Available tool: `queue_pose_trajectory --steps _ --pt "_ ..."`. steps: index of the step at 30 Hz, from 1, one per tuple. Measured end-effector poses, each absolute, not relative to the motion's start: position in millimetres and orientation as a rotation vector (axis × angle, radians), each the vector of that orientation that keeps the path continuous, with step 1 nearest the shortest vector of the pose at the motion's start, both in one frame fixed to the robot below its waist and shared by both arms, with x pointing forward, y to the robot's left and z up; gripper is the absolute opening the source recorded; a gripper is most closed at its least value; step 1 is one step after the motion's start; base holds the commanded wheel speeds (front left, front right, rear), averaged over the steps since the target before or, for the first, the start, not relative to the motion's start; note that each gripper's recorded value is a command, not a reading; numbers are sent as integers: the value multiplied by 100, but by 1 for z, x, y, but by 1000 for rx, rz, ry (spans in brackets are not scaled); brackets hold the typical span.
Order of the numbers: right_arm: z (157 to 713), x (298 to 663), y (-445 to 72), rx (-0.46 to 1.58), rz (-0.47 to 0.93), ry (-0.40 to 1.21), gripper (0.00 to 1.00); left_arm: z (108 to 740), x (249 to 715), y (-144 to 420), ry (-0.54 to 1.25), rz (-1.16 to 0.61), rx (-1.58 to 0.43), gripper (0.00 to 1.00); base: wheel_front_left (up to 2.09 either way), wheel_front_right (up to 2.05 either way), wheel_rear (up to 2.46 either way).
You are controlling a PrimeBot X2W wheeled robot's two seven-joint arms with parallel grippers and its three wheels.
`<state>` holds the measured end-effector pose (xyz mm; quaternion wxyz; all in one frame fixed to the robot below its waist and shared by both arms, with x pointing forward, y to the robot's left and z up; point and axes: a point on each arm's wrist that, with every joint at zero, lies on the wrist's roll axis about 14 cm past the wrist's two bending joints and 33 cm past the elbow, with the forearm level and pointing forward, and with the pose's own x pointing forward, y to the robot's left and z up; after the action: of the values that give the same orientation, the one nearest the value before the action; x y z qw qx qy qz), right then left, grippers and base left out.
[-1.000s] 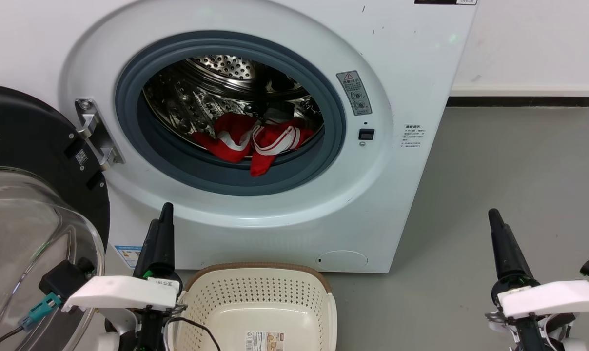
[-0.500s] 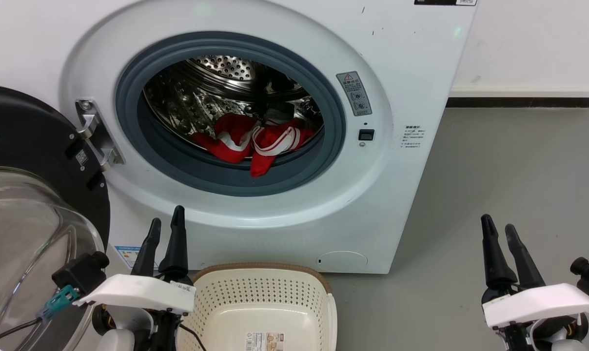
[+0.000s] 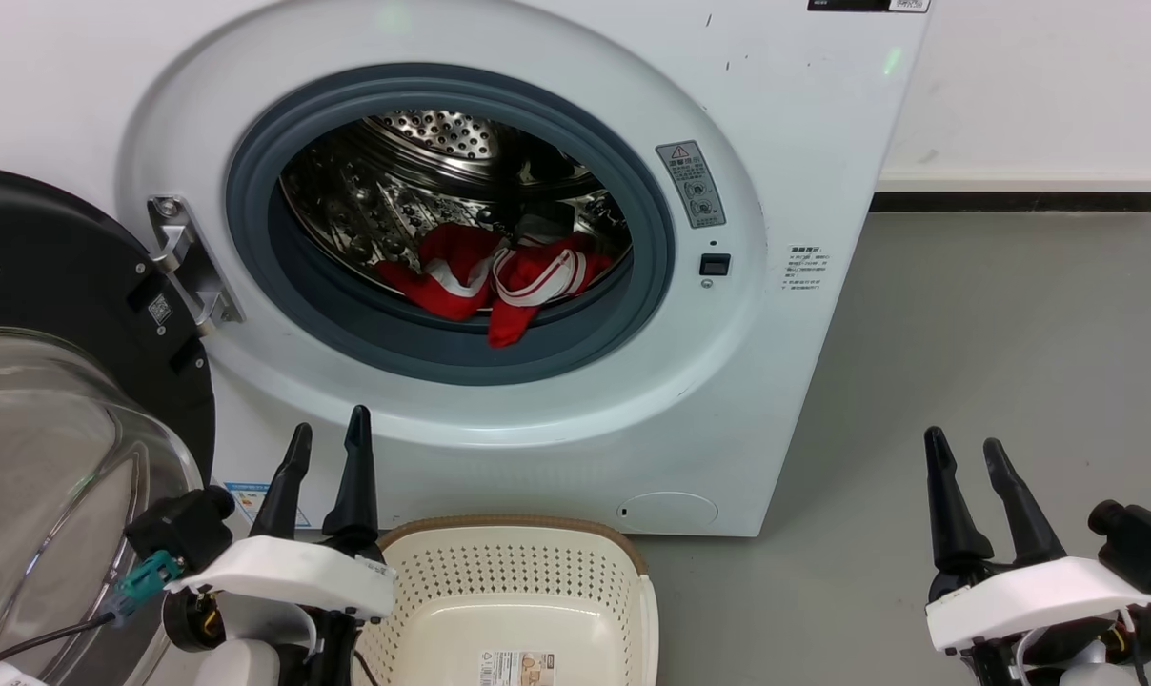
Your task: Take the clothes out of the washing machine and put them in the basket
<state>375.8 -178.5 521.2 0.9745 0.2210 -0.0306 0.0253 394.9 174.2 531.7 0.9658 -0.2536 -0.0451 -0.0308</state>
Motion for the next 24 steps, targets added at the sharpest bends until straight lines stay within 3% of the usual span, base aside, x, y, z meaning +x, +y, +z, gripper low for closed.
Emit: queue_pose_trajectory --steps 24 --pt "512 371 -175 200 73 -30 100 528 399 172 -99 -71 -267 100 0 0 0"
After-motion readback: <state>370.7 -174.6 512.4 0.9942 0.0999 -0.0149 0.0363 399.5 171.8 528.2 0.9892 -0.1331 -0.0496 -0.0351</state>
